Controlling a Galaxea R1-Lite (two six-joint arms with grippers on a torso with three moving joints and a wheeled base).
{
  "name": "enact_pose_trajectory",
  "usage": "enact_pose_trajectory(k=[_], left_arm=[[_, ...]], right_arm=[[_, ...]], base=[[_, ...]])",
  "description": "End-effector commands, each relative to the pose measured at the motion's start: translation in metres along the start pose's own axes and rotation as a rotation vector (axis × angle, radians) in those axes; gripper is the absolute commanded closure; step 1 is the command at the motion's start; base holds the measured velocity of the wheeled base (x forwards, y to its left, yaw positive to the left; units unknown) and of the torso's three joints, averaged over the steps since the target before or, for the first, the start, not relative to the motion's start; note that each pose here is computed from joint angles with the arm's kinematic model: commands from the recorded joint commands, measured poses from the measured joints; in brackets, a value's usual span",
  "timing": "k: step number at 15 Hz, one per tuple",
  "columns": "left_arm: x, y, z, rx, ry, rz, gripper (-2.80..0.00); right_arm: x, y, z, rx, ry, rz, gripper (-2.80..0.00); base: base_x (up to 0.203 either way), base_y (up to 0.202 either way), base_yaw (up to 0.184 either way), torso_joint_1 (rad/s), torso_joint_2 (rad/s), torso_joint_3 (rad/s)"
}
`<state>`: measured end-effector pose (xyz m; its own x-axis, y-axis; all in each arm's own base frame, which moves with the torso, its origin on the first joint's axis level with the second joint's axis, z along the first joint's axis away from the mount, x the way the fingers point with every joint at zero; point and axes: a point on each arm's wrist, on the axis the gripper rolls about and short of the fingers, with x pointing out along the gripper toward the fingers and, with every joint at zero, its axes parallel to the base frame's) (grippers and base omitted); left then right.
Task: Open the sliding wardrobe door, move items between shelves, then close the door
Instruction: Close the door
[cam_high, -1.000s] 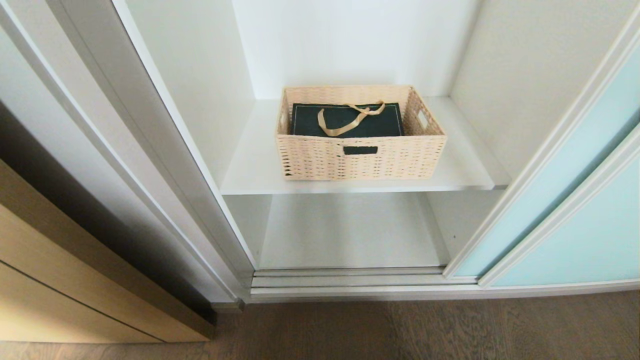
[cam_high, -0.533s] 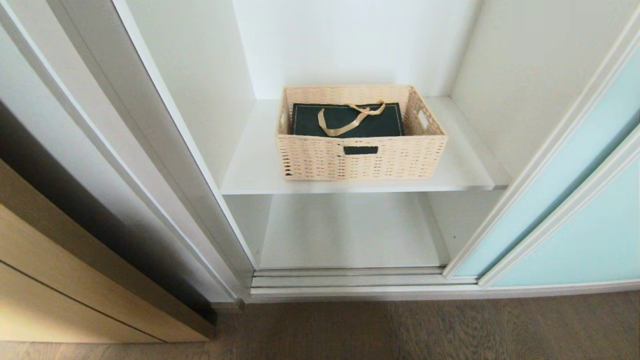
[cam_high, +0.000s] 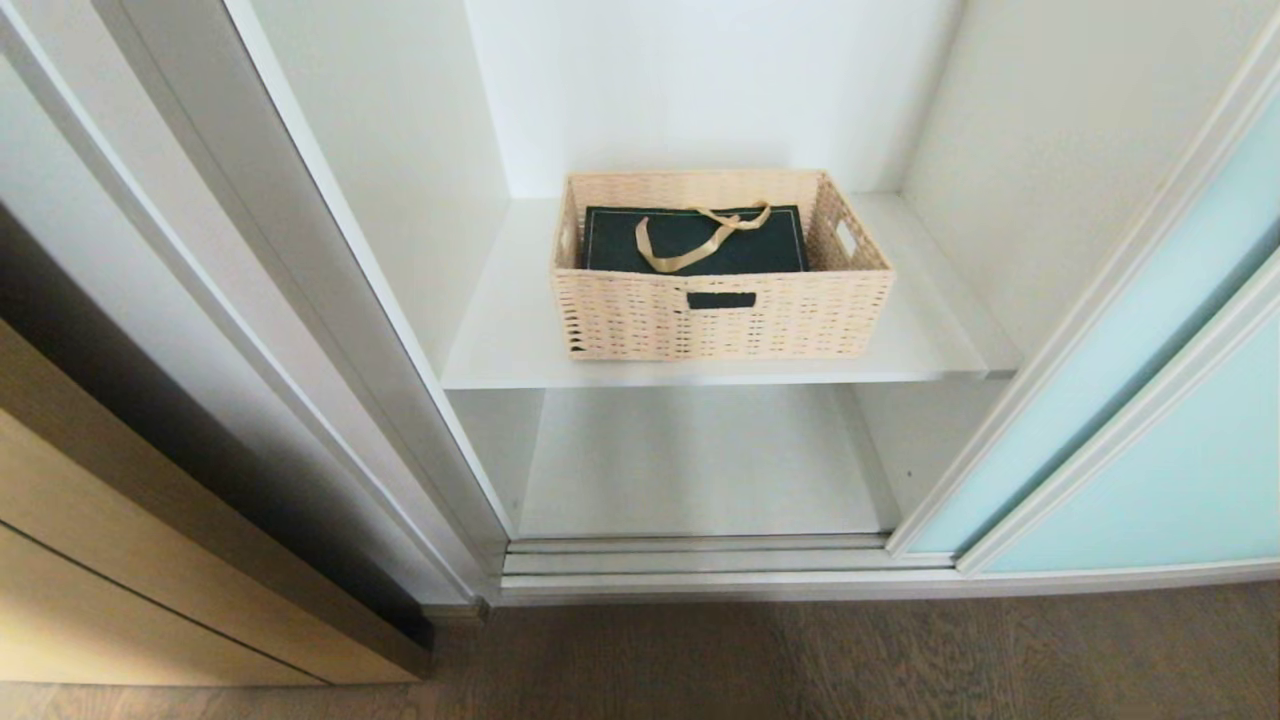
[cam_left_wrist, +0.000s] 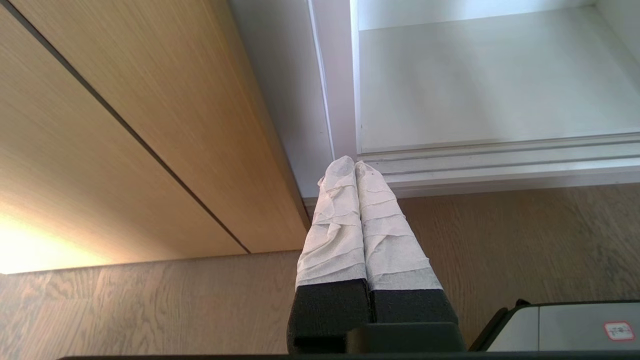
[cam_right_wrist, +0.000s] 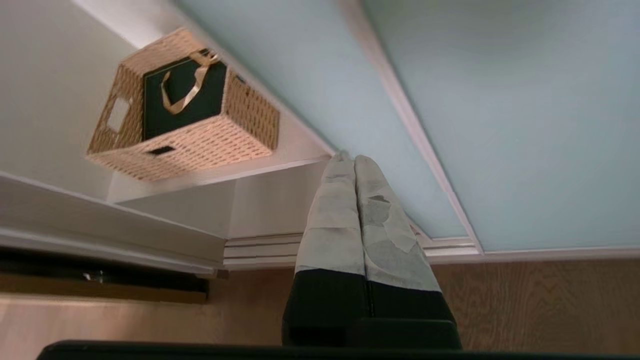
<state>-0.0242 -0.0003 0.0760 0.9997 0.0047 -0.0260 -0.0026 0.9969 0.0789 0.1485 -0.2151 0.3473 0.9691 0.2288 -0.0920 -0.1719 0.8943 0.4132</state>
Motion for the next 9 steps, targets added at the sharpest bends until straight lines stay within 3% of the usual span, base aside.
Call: enact_pose_trajectory(k=[1,7,9], left_arm=[[0.0,0.0,0.0,0.001,0.002,0.001,0.0],[0.0,0.0,0.0,0.001,0.002,0.001,0.0],[0.0,0.0,0.0,0.001,0.002,0.0,0.0]], right_arm=[[0.005,-0.004,0.003,0.013,0.006,0.008,0.0],[0.016,0.006,0.004,0.0,0.022,0.05,0.0],[0.02,-0.002,0.005,0.002,0.021,0.029,0.0]], base=[[0.0,0.0,0.0,0.0,0.0,0.0],[0.0,0.0,0.0,0.0,0.0,0.0],[0.0,0.0,0.0,0.0,0.0,0.0]])
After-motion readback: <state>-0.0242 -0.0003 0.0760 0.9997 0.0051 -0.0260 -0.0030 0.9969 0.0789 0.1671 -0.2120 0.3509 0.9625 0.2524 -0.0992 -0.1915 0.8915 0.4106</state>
